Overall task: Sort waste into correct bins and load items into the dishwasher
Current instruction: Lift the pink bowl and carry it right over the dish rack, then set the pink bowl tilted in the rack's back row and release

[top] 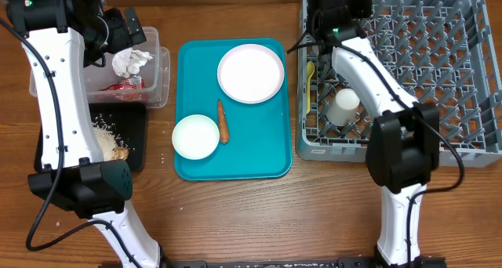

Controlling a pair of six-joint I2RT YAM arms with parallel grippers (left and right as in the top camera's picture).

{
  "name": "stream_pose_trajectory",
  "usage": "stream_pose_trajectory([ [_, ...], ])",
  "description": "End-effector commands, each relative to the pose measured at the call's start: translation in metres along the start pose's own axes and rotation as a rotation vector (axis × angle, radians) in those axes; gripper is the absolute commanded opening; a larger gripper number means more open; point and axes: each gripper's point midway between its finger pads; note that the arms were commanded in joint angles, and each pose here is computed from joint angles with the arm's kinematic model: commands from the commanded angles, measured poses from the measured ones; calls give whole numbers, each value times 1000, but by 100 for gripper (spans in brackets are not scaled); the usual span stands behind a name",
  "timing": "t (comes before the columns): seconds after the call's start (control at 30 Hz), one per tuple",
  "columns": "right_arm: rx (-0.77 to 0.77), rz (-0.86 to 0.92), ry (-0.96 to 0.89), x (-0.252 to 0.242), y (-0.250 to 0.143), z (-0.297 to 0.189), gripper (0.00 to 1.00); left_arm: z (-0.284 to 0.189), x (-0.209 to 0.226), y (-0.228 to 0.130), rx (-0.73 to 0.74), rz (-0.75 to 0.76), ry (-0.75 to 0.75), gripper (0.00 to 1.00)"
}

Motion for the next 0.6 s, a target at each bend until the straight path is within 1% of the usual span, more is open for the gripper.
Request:
stream_pose_trajectory([
  [0.0,3,-104,6,20,-14,13,4,-3,-3,2,-13,-2,1,100],
  [0.13,-16,-95,28,32,-15,17,5,-3,-3,2,-13,-2,1,100],
  [0.47,-63,-34,46,37,-8,25,5,-3,-3,2,-13,-2,1,100],
  [0.57,-77,-61,74,48,-11,28,5,-3,-3,2,-13,-2,1,100],
])
Point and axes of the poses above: each gripper's point midway between its finger pads, its own z axis out along the fingers, its own x axis along the line the jaws close on, y = z × x, and after that the axes turned 1 degree about z, right-handed
